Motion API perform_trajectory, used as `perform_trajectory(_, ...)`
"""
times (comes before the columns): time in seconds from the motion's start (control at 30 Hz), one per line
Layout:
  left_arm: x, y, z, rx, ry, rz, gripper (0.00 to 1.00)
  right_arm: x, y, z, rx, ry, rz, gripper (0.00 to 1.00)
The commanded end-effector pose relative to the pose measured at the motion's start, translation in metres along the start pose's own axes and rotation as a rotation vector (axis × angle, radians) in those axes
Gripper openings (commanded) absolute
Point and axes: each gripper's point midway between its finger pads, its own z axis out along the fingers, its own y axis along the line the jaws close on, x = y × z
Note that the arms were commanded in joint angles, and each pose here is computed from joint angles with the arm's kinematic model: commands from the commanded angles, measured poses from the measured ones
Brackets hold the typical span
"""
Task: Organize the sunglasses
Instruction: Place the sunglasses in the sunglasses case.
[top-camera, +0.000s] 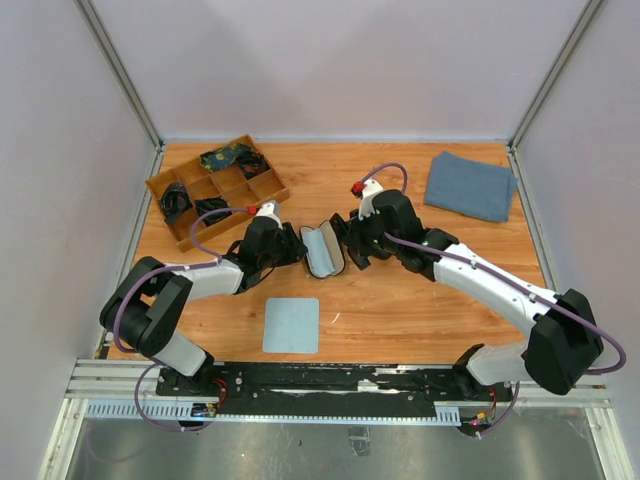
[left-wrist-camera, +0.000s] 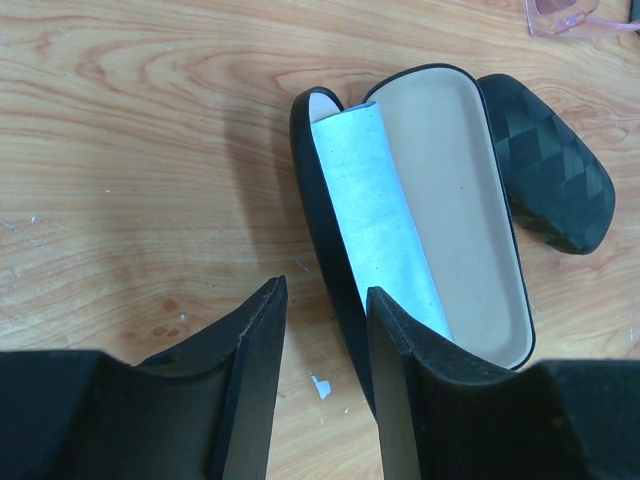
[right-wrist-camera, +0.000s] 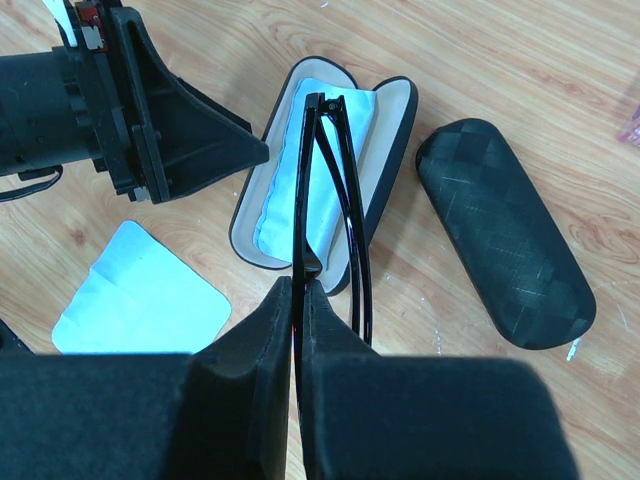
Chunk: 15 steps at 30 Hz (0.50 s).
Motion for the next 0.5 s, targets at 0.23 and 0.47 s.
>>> perform_trajectory(0.23,0.001,0.008,0.001,-0.008,-0.018,-0.009,0.37,-0.011,0.012,0.011,-0.032,-0.01,0.049,0.01)
perform_trajectory(0.47,0.006,0.014,0.0,-0.021,-0.012,-0.005,0.35,-0.008,0.019,0.02,-0.037,0.001,0.063,0.01)
